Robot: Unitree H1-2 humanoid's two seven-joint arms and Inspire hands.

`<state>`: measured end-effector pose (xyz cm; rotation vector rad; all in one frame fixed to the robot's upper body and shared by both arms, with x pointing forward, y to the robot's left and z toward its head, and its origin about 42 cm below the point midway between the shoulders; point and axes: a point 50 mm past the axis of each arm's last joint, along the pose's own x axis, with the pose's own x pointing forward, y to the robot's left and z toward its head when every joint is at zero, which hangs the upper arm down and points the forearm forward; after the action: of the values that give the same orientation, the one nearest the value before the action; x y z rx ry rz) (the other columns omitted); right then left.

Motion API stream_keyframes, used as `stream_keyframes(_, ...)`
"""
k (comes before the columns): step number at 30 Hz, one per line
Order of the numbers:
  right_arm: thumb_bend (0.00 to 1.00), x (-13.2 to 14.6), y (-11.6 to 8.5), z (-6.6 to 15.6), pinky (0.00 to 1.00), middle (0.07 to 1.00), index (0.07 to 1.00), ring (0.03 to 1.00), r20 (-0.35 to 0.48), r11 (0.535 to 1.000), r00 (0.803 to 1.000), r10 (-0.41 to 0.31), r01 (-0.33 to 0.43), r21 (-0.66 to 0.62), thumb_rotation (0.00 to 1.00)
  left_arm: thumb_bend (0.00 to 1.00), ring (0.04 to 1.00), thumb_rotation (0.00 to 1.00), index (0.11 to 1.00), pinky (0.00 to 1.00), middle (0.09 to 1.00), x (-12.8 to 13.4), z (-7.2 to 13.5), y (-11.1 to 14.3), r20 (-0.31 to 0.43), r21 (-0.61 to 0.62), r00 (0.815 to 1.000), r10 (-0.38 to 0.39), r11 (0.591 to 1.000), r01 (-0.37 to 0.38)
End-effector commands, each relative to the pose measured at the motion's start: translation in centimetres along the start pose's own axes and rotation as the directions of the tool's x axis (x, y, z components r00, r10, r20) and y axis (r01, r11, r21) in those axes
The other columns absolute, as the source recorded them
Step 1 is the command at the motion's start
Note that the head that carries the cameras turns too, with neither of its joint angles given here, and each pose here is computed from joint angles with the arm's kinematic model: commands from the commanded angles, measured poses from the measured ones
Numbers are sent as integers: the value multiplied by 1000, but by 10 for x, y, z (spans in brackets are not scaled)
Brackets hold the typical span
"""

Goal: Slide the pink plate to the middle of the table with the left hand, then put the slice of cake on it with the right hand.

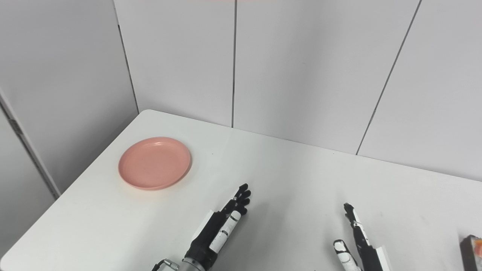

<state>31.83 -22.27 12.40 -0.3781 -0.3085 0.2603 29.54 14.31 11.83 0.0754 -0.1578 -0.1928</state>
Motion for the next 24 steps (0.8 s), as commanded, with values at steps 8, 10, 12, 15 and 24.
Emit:
stream_keyframes(8, 302, -15, -2, -14, 985, 972, 966, 975, -60, 1000, 998, -1, 1, 8, 1000, 408, 963, 1000, 957, 943, 973, -10, -11, -7, -63, -20, 998, -3, 1000, 2)
stream_keyframes(10, 294, -15, -3, -14, 984, 966, 961, 971, -59, 1000, 998, -1, 1, 7, 1000, 409, 955, 1000, 951, 931, 968, -8, -3, -7, -45, -18, 999, -10, 1000, 10)
stream_keyframes(12, 286, -15, -4, -13, 985, 964, 960, 969, -58, 1000, 998, -5, 5, 5, 1000, 415, 954, 1000, 949, 928, 967, -4, 6, -6, -30, -15, 999, -17, 1000, 17)
stream_keyframes(15, 272, -16, -6, -12, 985, 966, 964, 969, -51, 1000, 999, -2, 2, 4, 1000, 417, 949, 1000, 947, 920, 962, 2, 18, -3, -3, -23, 1000, -20, 1000, 20)
stream_keyframes(24, 284, -15, -6, -11, 977, 975, 969, 972, -43, 1000, 999, 1, 0, 25, 1000, 406, 944, 1000, 939, 925, 960, 28, 71, 23, 115, -21, 992, -48, 998, 51)
